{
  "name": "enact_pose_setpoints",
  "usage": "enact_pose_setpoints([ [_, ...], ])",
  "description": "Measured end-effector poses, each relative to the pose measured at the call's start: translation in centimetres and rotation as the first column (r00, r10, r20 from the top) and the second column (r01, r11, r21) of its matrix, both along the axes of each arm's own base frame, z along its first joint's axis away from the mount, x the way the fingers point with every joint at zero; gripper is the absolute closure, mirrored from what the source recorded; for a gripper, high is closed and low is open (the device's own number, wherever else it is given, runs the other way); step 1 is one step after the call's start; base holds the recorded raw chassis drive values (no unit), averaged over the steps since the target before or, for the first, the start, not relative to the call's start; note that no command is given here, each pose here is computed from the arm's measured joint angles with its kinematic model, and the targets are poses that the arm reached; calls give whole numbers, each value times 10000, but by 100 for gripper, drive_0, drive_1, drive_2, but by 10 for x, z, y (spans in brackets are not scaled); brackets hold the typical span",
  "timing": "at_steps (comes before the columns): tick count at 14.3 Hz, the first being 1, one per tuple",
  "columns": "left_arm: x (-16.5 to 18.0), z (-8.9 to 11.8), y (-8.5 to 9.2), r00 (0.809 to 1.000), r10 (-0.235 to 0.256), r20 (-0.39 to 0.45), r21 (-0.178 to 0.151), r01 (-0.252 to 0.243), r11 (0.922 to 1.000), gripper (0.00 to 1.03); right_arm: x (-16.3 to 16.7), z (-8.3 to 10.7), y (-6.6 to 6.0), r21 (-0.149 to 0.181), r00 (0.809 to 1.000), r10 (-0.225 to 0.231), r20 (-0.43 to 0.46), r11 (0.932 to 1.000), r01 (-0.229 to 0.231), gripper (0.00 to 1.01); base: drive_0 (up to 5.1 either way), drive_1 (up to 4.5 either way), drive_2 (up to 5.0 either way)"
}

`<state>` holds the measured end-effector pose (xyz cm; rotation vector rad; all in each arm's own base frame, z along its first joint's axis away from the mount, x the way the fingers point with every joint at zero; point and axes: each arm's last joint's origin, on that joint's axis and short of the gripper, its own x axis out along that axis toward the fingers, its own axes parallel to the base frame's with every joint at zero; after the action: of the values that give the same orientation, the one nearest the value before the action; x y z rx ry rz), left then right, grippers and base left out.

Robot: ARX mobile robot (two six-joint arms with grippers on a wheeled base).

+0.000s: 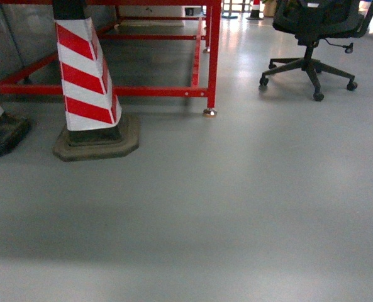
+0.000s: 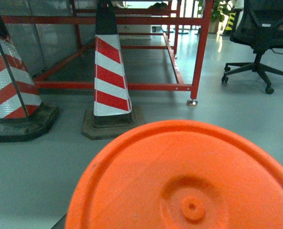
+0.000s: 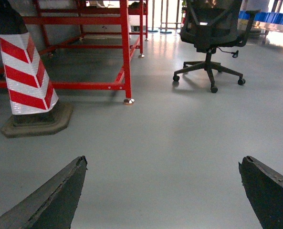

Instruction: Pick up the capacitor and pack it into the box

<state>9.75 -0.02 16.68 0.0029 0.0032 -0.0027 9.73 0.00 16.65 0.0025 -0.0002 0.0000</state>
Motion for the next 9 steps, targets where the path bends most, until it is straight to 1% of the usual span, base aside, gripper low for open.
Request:
enact_pose_setpoints([
  [9, 0, 0, 0, 10000, 8, 11, 0, -8, 10000, 61, 0, 0, 0, 0, 10000, 0, 46, 10000, 0, 3, -502, 235, 235],
])
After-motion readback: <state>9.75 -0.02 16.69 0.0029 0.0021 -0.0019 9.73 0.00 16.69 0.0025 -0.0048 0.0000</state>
